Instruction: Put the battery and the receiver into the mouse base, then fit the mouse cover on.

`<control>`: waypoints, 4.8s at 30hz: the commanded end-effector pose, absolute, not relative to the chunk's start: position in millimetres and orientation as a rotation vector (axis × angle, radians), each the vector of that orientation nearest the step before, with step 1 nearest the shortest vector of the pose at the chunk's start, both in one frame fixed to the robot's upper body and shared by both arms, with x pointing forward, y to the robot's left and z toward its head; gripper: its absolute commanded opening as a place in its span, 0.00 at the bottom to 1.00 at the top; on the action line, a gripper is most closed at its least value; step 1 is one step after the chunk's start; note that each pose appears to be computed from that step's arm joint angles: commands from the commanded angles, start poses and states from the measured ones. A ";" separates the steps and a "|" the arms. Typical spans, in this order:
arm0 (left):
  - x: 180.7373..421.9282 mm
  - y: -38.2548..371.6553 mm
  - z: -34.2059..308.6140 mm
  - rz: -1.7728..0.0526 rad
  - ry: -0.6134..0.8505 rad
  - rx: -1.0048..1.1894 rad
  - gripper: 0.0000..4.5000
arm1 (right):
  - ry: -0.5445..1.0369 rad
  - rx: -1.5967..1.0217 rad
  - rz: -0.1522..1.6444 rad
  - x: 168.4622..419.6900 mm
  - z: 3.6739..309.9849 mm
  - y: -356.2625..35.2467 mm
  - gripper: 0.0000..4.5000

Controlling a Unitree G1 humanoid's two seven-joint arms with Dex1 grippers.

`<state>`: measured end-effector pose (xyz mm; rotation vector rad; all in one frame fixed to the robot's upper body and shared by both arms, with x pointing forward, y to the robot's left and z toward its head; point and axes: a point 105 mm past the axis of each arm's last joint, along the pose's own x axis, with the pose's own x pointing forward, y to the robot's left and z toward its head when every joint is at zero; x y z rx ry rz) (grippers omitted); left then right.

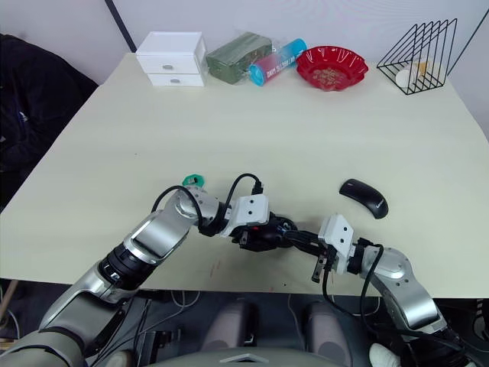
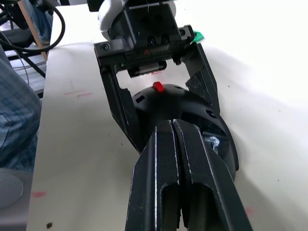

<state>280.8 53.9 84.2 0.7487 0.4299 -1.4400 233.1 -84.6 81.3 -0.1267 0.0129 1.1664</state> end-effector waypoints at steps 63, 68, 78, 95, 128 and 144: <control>280.4 58.2 76.6 -1.418 0.479 0.725 0.65 | -0.011 -0.166 1.214 211.4 132.7 -198.9 0.61; 281.8 58.4 78.5 -1.415 0.478 0.719 0.65 | -0.011 -0.185 1.212 212.0 130.4 -207.3 0.99; 284.9 59.3 85.3 -1.414 0.464 0.692 0.99 | -0.038 -0.170 1.203 213.4 130.3 -203.1 1.00; 283.8 97.9 154.9 -1.450 0.275 0.563 0.99 | -0.101 -0.155 1.216 211.8 139.1 -192.1 1.00; 352.6 263.2 160.7 -1.122 0.216 0.495 0.99 | -0.183 -0.191 1.034 194.8 121.1 -197.3 1.00; 367.1 254.8 143.1 -1.061 0.245 0.436 0.45 | -0.214 -0.183 1.040 196.7 123.9 -187.6 1.00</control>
